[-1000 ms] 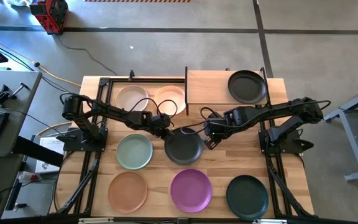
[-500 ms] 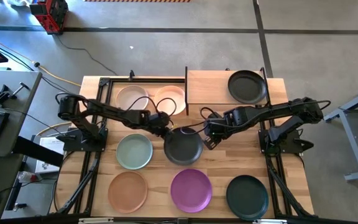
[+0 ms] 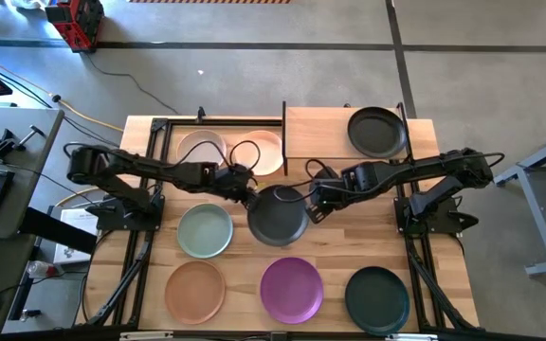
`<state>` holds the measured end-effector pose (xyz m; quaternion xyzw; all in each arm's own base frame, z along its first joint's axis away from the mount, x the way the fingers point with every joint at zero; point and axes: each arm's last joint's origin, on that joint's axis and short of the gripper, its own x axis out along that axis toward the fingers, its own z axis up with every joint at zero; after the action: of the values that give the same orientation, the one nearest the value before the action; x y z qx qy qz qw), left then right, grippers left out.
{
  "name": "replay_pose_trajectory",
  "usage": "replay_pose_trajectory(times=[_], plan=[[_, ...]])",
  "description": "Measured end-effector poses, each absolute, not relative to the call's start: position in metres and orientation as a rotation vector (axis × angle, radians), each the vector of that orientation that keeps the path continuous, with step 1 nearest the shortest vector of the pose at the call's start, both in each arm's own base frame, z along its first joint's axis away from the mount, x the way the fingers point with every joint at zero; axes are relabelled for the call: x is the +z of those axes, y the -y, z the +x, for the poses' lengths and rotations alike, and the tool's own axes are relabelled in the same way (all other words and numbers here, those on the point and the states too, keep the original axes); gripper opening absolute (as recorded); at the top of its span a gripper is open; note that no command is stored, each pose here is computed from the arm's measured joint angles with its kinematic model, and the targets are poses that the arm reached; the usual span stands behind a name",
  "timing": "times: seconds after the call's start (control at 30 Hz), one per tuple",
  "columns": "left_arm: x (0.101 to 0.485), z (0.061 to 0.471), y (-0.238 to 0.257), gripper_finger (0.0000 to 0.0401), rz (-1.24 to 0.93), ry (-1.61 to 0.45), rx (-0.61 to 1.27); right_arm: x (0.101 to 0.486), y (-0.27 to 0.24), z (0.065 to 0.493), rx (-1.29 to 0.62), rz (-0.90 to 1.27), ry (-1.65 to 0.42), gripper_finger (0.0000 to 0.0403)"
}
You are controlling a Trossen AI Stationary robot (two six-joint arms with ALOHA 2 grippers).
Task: Place and stack plates onto a shelf
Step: Stack the top black plate on top of the black plate on the shelf
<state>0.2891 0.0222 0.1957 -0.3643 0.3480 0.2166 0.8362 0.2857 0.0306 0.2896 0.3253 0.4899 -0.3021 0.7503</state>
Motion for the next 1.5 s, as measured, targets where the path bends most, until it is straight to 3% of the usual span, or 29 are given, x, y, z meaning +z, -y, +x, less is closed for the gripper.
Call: replay_pose_trajectory(times=[0.47, 1.23, 1.37, 1.5], plan=[[0.207, 0.283, -0.017, 0.0001, -0.655, -0.655, 0.565, 0.293, -0.022, 0.296, -0.679, 0.777, -0.944, 0.0119], [0.218, 0.293, -0.013, 0.0001, -0.672, -0.513, 0.5, 0.294, -0.015, 0.297, -0.681, 0.777, -0.929, 0.0117], [0.217, 0.292, -0.013, 0.0001, -0.669, -0.53, 0.508, 0.294, -0.015, 0.297, -0.675, 0.771, -0.934, 0.0086], [0.217, 0.292, -0.013, 0.0004, -0.669, -0.532, 0.51, 0.294, -0.016, 0.298, -0.659, 0.752, -0.943, 0.0025]])
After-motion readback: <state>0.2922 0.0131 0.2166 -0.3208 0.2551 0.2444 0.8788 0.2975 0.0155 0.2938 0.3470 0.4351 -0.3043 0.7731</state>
